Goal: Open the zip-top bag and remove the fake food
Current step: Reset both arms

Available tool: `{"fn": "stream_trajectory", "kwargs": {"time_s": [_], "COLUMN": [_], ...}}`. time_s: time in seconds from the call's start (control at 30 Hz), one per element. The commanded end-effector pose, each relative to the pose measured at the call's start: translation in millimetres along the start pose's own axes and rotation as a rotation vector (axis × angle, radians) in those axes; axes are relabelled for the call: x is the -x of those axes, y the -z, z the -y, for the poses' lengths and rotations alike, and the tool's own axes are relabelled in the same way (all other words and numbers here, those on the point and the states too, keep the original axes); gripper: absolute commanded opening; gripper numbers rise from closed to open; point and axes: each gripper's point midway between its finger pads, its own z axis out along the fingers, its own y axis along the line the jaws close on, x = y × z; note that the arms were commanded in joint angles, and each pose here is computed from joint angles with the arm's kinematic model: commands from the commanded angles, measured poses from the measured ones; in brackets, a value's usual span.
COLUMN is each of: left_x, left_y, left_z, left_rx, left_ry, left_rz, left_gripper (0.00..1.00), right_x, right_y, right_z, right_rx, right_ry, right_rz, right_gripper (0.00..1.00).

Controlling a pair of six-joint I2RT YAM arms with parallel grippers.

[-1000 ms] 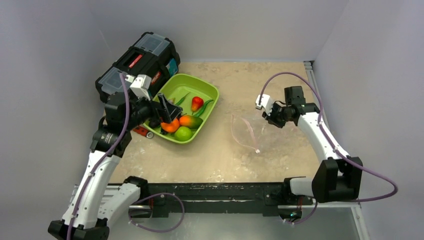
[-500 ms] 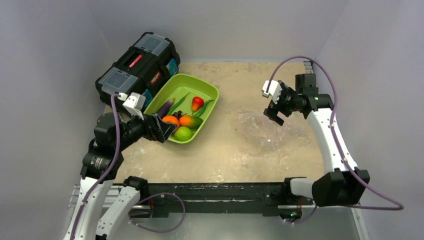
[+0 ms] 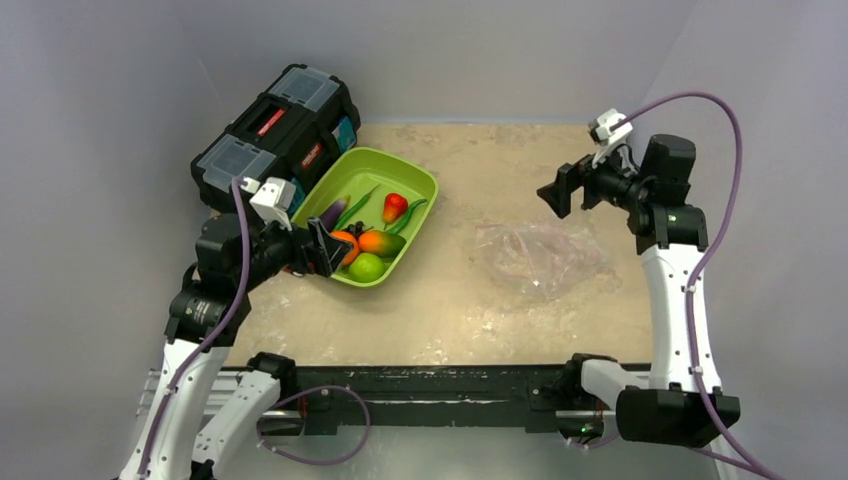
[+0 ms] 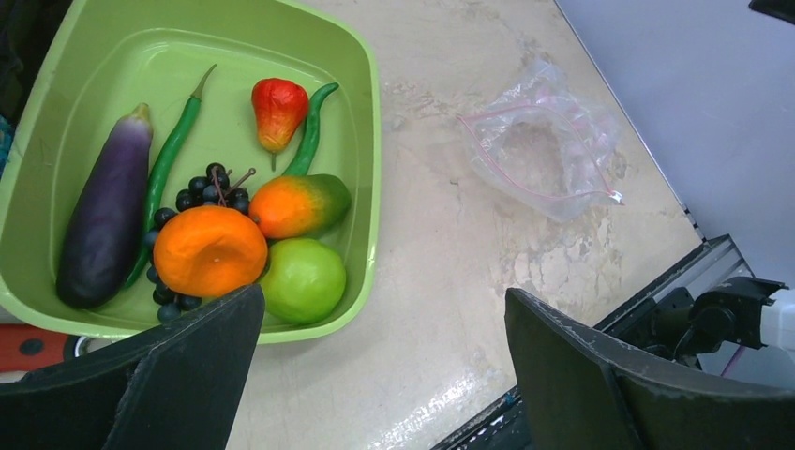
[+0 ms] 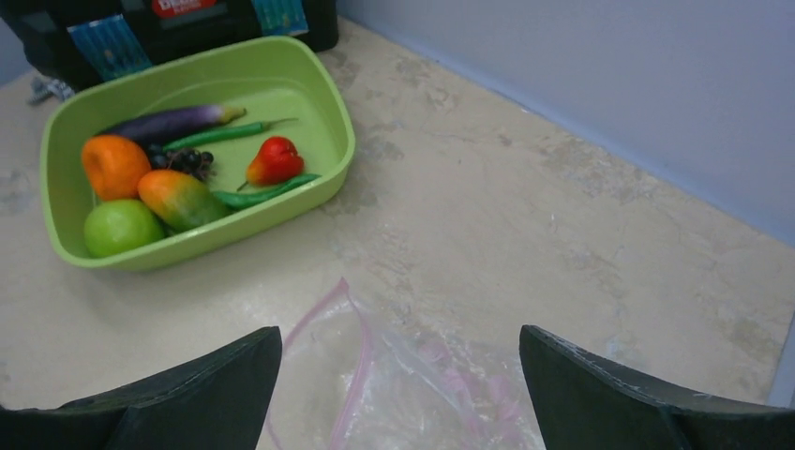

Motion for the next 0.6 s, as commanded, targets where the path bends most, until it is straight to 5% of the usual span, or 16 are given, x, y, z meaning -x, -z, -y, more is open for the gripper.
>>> {"fn": "stream_trajectory", "kwargs": {"time_s": [0.0,0.57], "left_x": [16.0,7.9], "left_y": [10.6,8.4], "left_z": [1.0,6.1], "left_rx": [0.022,-0.020], "left_ry": [-0.037,-0.014], "left_rz": [0.055,0.054], "left_gripper": [1.00,1.00], "right_x": [28.3,27.9], "right_y": [14.8,26.7], "right_z": [-6.0,18.1], "right_rx": [0.039,-0.165], "right_ry": [-0.054,-0.243], "right_rz": [0.133,0.251], "right_gripper": [0.99,0.99]}}
